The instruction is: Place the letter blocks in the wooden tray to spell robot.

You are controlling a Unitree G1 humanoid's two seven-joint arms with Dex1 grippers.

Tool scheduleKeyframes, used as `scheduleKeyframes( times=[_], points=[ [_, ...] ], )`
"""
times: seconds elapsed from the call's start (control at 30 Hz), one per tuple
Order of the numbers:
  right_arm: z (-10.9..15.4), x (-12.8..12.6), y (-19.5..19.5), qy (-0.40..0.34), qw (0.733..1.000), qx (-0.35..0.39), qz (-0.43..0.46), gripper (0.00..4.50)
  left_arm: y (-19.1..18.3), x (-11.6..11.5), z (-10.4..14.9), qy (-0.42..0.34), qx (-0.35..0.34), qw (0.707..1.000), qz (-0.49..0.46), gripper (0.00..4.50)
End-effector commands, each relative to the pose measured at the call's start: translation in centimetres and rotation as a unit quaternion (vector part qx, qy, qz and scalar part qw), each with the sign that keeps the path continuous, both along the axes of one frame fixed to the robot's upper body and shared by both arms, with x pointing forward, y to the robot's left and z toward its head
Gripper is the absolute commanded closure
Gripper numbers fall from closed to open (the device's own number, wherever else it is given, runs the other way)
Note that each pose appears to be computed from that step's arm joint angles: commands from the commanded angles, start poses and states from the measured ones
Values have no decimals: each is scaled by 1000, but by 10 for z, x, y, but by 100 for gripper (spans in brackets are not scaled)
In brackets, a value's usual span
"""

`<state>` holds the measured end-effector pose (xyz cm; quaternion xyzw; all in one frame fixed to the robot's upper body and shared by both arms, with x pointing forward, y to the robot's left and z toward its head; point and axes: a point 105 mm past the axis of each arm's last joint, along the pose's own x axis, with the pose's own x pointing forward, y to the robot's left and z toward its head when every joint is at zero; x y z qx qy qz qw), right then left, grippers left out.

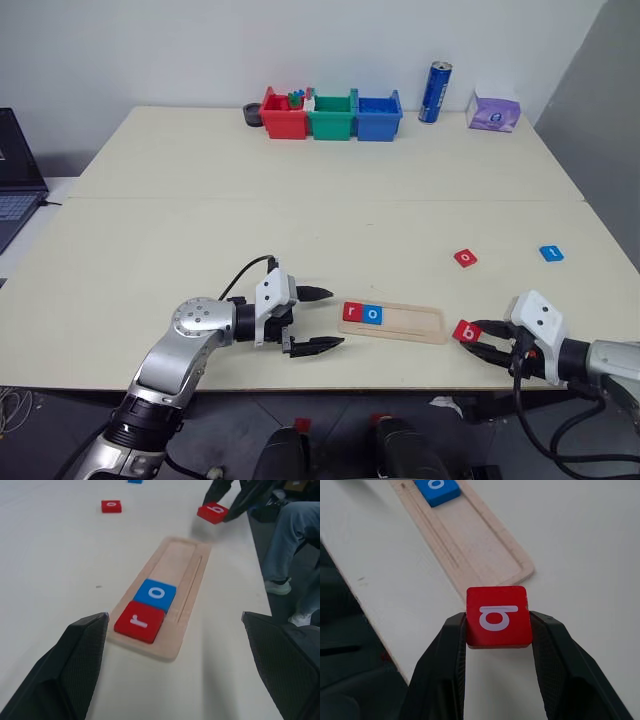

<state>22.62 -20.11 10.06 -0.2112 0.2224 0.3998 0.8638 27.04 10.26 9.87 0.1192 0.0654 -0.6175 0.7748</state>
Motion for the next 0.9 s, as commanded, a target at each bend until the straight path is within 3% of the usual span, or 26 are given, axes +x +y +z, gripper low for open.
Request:
scheduleKeyframes(
  times=[0.03, 0.33, 0.63, 0.9],
  points=[
    [2, 12, -5, -25, 999, -36, 18, 304, 1, 4, 7, -33, 2, 999, -4, 0],
    [-4, 31, -19, -18, 993, -84, 76, 304, -2, -2, 13, -53, -16, 998, -21, 0],
    [17, 35, -31, -40, 991, -101, 79, 1, -3, -2, 6, -41, -13, 999, -18, 0],
    [17, 12, -21, -32, 999, 4, -16, 1, -3, -2, 3, -41, -13, 999, -17, 0]
  ],
)
